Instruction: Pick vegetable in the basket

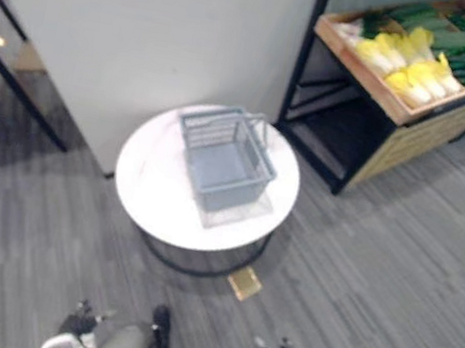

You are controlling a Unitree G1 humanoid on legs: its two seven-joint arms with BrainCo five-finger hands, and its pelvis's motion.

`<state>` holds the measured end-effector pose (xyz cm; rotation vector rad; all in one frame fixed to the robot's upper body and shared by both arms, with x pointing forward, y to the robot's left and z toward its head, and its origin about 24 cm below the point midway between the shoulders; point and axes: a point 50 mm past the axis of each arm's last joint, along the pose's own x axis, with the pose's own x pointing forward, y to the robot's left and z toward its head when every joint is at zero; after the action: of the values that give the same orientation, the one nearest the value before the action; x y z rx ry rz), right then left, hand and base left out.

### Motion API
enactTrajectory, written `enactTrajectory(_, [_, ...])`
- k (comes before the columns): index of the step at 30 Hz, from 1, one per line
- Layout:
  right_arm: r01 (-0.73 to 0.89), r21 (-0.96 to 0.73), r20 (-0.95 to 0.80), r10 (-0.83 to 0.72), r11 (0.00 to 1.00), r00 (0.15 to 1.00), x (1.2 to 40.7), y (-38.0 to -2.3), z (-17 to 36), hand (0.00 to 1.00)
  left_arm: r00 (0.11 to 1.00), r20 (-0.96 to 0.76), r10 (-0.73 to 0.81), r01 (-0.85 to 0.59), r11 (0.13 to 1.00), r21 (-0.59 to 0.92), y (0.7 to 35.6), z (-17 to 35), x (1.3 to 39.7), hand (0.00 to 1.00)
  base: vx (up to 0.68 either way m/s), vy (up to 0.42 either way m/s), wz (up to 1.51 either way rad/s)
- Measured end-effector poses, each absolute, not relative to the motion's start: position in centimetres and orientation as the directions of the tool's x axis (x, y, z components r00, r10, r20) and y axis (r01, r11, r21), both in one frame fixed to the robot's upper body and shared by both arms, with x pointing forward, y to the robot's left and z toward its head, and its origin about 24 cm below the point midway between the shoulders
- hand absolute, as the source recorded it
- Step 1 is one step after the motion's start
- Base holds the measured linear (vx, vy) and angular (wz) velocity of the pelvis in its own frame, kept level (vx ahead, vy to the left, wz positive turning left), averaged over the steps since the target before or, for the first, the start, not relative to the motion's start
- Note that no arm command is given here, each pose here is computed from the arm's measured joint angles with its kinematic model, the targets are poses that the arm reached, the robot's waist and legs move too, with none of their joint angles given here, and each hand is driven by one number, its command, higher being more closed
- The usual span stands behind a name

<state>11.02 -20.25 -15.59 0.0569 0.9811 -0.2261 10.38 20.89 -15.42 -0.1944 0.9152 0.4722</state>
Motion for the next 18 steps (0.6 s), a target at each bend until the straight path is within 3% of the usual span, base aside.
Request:
enactTrajectory(10, [0.061, -0.034, -0.792, -0.064, 0.998, 0.607, 13.3, -17.9, -14.9, 0.0, 0.461, -0.829, 0.317, -0.417, 0.902, 0.113, 21.6, -15.8, 9.1, 0.0, 0.4, 0.134, 0.01])
enactTrajectory(13, [0.042, -0.033, -0.771, -0.052, 0.999, 0.635, 14.2, -17.7, -14.6, 0.0, 0.459, -0.829, 0.319, -0.424, 0.899, 0.111, 21.5, -15.9, 9.1, 0.0, 0.19, -0.144, 0.27])
enactTrajectory(18, [0.017, -0.029, -0.778, -0.033, 0.999, 0.627, 13.9, -17.2, -14.7, 0.0, 0.454, -0.823, 0.342, -0.431, 0.892, 0.134, 22.3, -15.8, 8.6, 0.0, 0.17, -0.392, 0.25])
